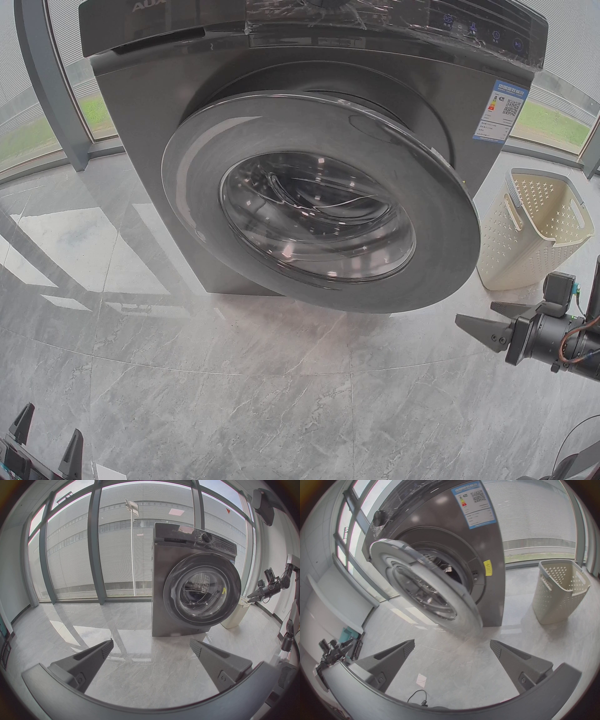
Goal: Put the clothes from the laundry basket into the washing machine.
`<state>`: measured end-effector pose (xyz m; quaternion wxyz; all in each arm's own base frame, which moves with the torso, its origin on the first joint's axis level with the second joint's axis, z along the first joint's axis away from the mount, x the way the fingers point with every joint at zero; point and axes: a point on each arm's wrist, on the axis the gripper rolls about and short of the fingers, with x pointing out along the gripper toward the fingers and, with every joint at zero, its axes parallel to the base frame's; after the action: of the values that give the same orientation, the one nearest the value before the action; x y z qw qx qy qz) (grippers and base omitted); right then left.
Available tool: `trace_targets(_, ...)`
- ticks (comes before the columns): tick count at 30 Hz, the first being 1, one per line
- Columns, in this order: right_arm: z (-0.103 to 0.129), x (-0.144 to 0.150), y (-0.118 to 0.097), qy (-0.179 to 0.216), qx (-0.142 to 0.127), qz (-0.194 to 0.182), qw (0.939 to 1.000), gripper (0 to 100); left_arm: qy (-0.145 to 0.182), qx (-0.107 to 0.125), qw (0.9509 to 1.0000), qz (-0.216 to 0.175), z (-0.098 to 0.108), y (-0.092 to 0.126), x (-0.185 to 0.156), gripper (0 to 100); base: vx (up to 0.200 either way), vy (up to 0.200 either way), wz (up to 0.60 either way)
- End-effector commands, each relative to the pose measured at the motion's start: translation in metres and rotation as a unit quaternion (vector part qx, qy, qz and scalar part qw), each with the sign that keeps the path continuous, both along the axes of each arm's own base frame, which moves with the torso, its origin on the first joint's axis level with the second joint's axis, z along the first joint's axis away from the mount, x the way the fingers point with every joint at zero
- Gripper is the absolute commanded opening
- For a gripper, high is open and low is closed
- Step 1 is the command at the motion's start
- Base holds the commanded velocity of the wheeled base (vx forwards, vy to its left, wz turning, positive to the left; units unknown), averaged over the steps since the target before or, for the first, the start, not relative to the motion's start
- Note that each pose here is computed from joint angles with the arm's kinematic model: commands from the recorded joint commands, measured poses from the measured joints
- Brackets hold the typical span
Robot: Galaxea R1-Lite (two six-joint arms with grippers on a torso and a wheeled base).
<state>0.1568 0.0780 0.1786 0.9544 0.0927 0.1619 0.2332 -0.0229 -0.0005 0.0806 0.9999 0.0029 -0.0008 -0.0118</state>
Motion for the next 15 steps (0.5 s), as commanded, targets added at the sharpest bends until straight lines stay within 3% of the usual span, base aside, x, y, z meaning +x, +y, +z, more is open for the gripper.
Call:
trace_targets(1, 0.0011, -0.0105, 0.0122, -0.003, 0.005, 0.046, 0.9989, 100, 0.002, -0.001, 1.0, 0.0, -0.0051, 0.0, 0.0004, 100, 0.2, 0.0, 0.0)
trace_targets(7, 0.0034, -0.013, 0.0174, -0.008, 0.012, 0.064, 0.9979, 100, 0.002, -0.001, 1.0, 0.0, -0.0051, 0.0, 0.0004, 100, 0.2, 0.0, 0.0)
trace_targets(15, 0.0088, -0.0073, 0.0221, -0.028, 0.046, 0.062, 0.9966, 100, 0.002, 0.0, 1.0, 0.0, -0.0051, 0.0, 0.0004, 100, 0.2, 0.0, 0.0)
